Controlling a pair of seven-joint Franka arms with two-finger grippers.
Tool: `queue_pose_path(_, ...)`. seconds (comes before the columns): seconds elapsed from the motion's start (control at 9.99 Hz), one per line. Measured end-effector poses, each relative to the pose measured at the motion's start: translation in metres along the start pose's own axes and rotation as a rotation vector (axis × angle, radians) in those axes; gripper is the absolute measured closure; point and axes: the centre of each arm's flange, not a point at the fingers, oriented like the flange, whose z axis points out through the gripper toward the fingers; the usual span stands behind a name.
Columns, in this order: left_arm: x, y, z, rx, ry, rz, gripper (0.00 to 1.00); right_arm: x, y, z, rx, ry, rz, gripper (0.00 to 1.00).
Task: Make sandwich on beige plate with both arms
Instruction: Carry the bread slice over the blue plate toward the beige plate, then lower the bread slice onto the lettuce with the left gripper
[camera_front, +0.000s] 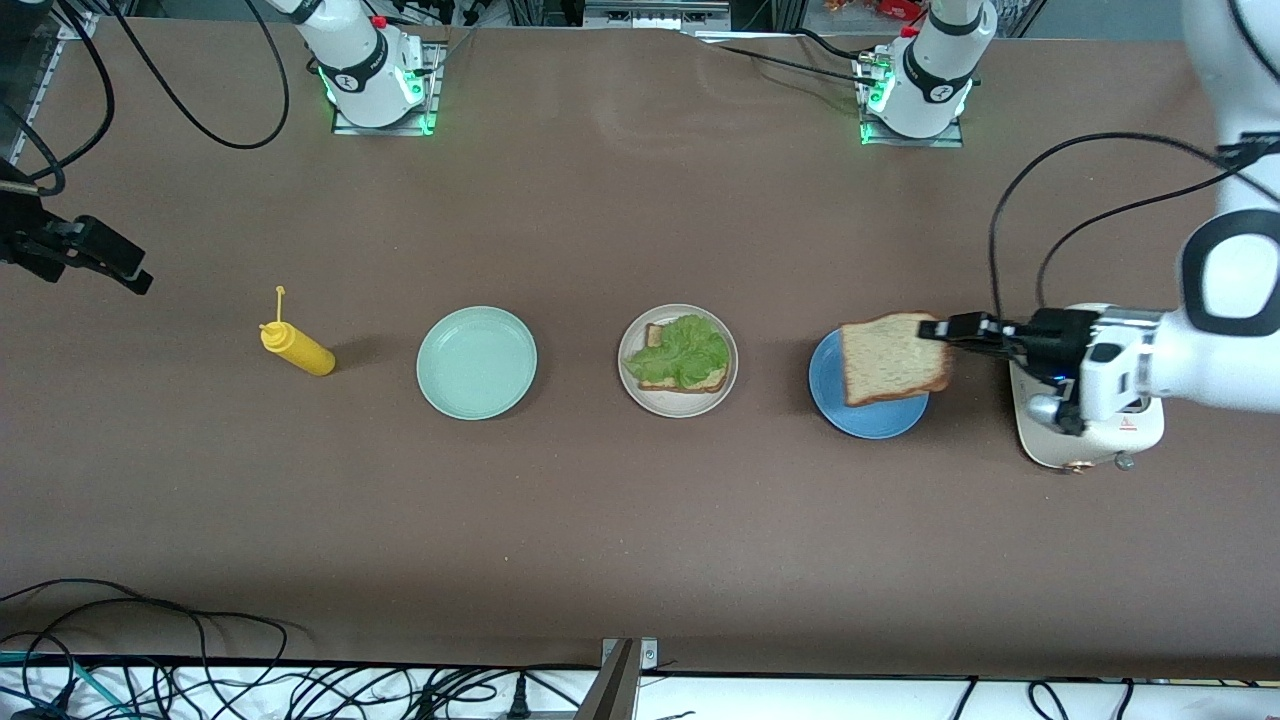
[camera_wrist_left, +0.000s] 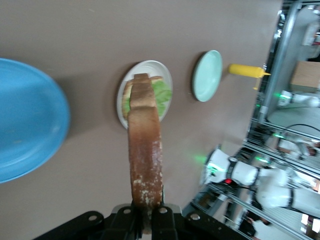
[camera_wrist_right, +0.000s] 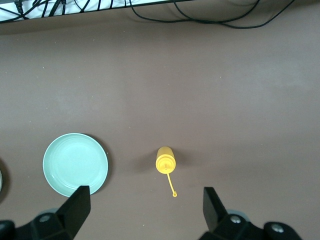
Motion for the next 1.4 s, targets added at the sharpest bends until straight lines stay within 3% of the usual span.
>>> queue_pose_path(0.1, 0.011, 0.008, 0.023, -0.049, -0.013, 0.008, 0.91, -0.001, 0.003, 0.002, -0.003, -0.017, 0.004, 0.00)
queue_pose_path(0.4, 0.029, 0.040, 0.069, -0.084, -0.007, 0.017, 0.91, -0.003, 0.004, 0.003, -0.006, -0.034, 0.005, 0.00)
queue_pose_path(1.4, 0.054, 0.018, 0.195, -0.092, 0.076, -0.060, 0.91, 0.000, 0.024, 0.000, -0.009, -0.027, -0.026, 0.00)
